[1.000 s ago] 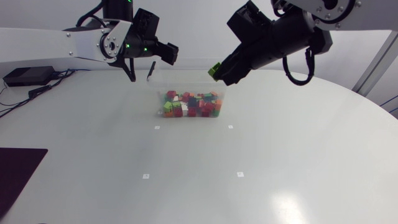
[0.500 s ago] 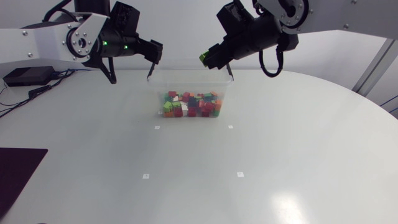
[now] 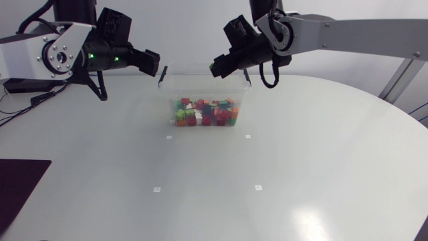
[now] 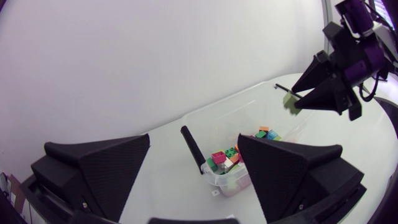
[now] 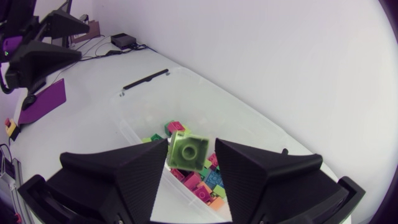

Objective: Place the duplo bricks in the container

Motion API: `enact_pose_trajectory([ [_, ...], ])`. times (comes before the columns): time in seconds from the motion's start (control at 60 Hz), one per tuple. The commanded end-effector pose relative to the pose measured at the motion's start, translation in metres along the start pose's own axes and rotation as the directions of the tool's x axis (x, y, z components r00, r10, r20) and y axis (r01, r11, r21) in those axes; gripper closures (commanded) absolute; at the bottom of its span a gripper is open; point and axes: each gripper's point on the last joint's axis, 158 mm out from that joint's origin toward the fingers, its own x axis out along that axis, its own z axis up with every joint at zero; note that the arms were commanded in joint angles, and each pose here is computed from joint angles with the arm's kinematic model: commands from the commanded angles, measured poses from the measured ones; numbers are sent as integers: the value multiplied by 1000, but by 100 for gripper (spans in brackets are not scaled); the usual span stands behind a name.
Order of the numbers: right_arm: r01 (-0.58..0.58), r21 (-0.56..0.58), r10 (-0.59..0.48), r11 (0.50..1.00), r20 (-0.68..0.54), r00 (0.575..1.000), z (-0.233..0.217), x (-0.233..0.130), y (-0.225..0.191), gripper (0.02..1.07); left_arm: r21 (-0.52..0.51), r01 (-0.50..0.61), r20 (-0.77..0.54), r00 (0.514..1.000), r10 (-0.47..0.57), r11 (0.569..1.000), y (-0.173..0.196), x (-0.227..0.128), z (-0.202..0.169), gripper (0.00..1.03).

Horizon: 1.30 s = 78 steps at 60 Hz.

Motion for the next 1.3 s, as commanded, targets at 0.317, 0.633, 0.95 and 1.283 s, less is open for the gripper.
enact_pose_trajectory([
  [0.317,99,42,-101,994,35,994,2,-15,-31,7,3,-83,40,996,83,997,26,-36,-14,5],
  [0.633,224,97,-230,970,59,971,-1,-81,-62,7,45,-130,84,988,126,990,29,-74,-16,5],
  [0.95,320,127,-331,939,83,940,-18,-137,-78,7,61,-188,86,979,182,980,33,-100,-31,5],
  [1.283,368,125,-382,921,116,917,-38,-200,-69,7,95,-226,125,969,214,969,31,-142,-41,5],
])
